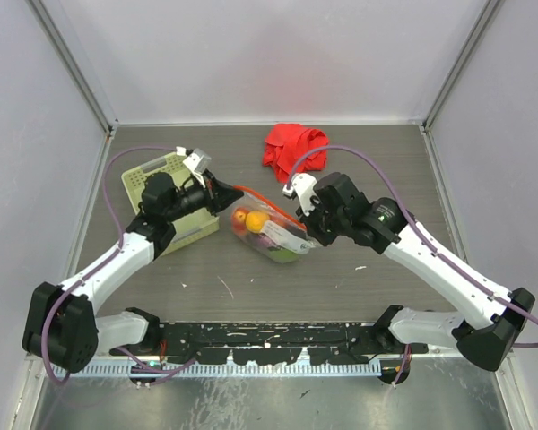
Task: Place the food in the zip-top bag and seal the zipper
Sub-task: Zip the zipper food storage bag at the center of the board.
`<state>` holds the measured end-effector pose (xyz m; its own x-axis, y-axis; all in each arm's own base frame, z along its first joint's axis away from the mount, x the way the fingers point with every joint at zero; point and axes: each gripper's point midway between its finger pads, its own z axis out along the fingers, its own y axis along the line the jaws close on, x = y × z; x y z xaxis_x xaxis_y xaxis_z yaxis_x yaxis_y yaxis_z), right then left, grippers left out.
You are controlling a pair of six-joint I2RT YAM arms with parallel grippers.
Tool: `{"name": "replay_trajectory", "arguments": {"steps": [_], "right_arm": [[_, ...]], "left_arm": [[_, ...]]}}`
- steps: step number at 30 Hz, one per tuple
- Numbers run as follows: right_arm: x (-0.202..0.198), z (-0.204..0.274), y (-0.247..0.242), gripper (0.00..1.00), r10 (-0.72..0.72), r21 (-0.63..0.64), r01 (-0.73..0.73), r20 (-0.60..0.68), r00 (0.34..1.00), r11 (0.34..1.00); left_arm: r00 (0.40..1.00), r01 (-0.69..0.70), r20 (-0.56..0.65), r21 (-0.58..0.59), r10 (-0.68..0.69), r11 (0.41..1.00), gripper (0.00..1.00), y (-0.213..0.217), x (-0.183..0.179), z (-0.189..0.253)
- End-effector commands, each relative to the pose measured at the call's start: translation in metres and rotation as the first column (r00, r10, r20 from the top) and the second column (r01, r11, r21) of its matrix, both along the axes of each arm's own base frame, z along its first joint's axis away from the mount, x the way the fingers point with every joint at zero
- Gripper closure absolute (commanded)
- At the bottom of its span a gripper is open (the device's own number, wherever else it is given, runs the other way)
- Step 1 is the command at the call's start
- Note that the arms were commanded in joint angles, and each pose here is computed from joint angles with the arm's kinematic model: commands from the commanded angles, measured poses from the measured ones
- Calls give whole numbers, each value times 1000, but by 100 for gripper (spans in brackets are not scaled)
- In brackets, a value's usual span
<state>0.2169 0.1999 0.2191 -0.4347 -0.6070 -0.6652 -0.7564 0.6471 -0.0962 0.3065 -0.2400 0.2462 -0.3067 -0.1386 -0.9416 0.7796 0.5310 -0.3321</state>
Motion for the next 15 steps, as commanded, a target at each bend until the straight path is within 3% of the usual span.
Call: {"name": "replay_trajectory", "arguments": {"steps": [1, 9, 15], "right_arm": [[-7, 1, -26, 99, -76, -40, 76, 4, 997, 996], [-3, 3, -44, 99, -162, -61, 165, 42, 986, 984], [26, 15, -63, 99, -288, -84, 300, 125, 949, 950]], "left_arm": [[992, -83, 95, -25, 85, 996, 100, 12, 27, 33], [989, -113, 92, -17, 114, 993, 100, 20, 47, 36], [997, -38, 60, -13, 39, 999, 100, 7, 57, 31]]}}
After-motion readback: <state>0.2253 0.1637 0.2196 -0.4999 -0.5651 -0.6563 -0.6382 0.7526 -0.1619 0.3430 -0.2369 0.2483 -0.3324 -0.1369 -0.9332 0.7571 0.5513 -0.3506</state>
